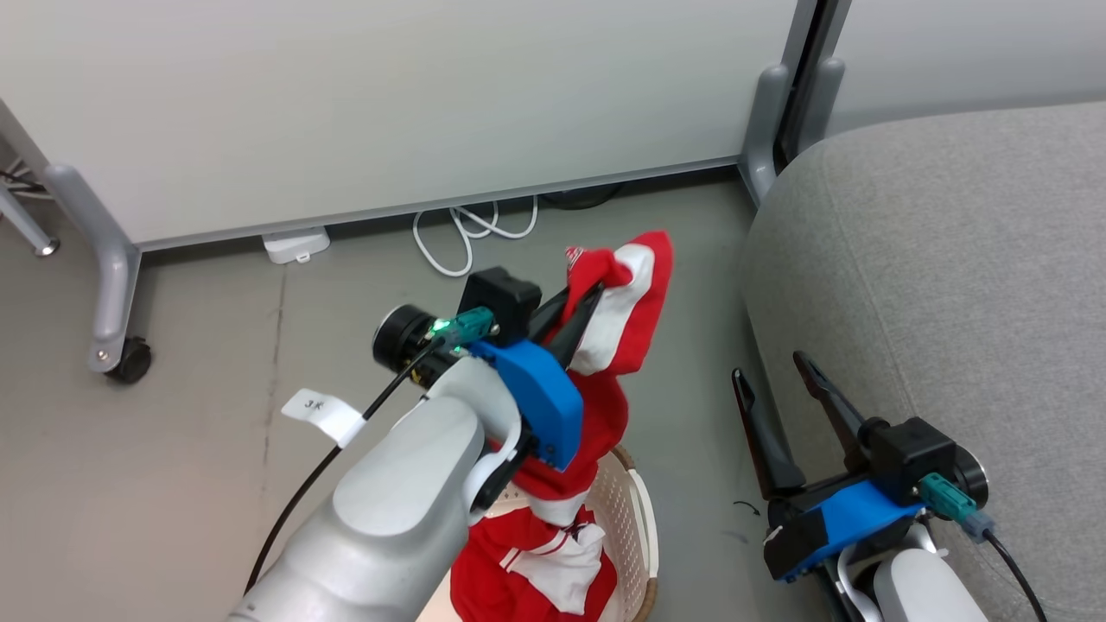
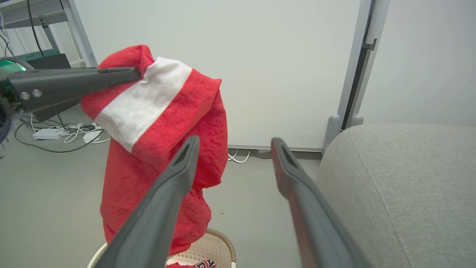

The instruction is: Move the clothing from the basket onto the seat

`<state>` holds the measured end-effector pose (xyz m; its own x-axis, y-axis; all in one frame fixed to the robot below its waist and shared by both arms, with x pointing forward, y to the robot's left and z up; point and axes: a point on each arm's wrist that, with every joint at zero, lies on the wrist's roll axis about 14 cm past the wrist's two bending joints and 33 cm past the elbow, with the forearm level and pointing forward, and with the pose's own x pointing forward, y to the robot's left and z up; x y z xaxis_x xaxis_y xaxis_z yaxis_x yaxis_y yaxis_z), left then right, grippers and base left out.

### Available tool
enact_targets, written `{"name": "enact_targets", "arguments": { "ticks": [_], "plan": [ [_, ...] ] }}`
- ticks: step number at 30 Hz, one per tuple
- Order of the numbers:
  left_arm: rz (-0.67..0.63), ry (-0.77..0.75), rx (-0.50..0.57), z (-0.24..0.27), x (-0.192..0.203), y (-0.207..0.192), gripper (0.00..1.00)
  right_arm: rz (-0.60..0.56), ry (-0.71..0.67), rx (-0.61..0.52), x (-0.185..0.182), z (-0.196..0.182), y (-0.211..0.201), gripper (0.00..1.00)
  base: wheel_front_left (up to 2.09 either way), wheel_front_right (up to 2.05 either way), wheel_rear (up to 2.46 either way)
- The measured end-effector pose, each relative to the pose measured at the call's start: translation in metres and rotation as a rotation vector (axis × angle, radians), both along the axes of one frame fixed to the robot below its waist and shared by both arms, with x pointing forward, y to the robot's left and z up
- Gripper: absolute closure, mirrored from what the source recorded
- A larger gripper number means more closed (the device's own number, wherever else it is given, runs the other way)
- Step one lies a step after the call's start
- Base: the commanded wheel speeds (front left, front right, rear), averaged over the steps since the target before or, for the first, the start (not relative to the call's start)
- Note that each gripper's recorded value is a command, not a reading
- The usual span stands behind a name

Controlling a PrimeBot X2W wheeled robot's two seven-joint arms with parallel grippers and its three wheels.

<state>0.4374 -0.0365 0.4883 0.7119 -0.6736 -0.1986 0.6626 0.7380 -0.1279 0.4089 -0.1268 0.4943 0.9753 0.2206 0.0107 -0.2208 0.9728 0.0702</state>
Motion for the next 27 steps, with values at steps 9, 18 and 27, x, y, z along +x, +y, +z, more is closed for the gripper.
{"name": "enact_targets", "arguments": {
  "ticks": [9, 18, 27],
  "plan": [
    [-0.089, -0.129, -0.081, 0.061, -0.006, -0.037, 1.0, 0.001, -0.013, -0.005, -0.01, 0.01, 0.0, 0.0, 0.0, 0.0, 0.0],
    [-0.129, -0.155, -0.104, 0.075, -0.017, -0.053, 1.0, 0.005, -0.009, -0.009, -0.015, 0.012, 0.0, 0.0, 0.0, 0.0, 0.0],
    [-0.151, -0.154, -0.118, 0.078, -0.022, -0.06, 1.0, 0.063, 0.045, -0.054, -0.01, 0.004, 0.018, 0.0, 0.0, 0.0, 0.0]
  ]
}}
